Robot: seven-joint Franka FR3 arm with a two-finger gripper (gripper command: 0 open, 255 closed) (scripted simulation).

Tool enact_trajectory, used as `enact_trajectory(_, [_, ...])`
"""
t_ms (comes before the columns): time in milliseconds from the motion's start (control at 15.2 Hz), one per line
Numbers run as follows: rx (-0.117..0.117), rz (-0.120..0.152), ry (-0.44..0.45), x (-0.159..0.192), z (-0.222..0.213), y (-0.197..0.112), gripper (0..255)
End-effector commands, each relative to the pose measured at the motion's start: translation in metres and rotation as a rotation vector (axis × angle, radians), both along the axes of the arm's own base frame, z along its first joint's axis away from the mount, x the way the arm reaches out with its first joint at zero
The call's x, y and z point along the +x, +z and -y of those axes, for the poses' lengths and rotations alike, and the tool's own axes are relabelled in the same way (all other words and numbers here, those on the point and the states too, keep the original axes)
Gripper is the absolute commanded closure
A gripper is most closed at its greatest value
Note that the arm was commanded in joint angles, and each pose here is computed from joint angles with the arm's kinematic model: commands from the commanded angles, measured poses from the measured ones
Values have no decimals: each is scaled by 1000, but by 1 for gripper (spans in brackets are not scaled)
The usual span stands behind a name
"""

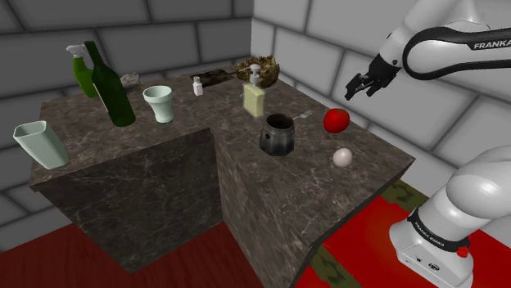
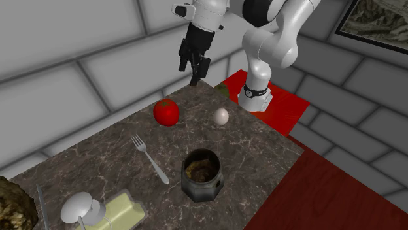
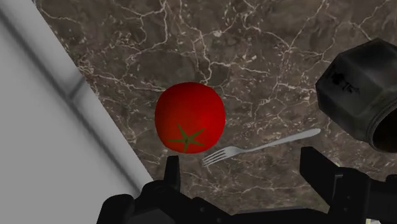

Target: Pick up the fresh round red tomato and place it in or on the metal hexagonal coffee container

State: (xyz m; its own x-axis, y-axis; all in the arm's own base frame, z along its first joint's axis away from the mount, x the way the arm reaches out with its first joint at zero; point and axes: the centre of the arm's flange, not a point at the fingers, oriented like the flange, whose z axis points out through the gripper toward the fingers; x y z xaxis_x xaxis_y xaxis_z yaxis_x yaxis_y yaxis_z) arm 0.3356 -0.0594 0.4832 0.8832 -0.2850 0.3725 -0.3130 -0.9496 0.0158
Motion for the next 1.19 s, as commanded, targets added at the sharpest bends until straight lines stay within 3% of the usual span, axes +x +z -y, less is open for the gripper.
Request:
enact_trajectory(0, [10, 41, -58, 3, 11, -22, 0])
enact_trajectory(330, [33, 122, -195, 15, 37, -78, 0])
enact_trajectory(792, [33, 122, -195, 31, 43, -111, 0])
enact_trajectory(1122, [33, 122, -195, 32, 44, -113, 0])
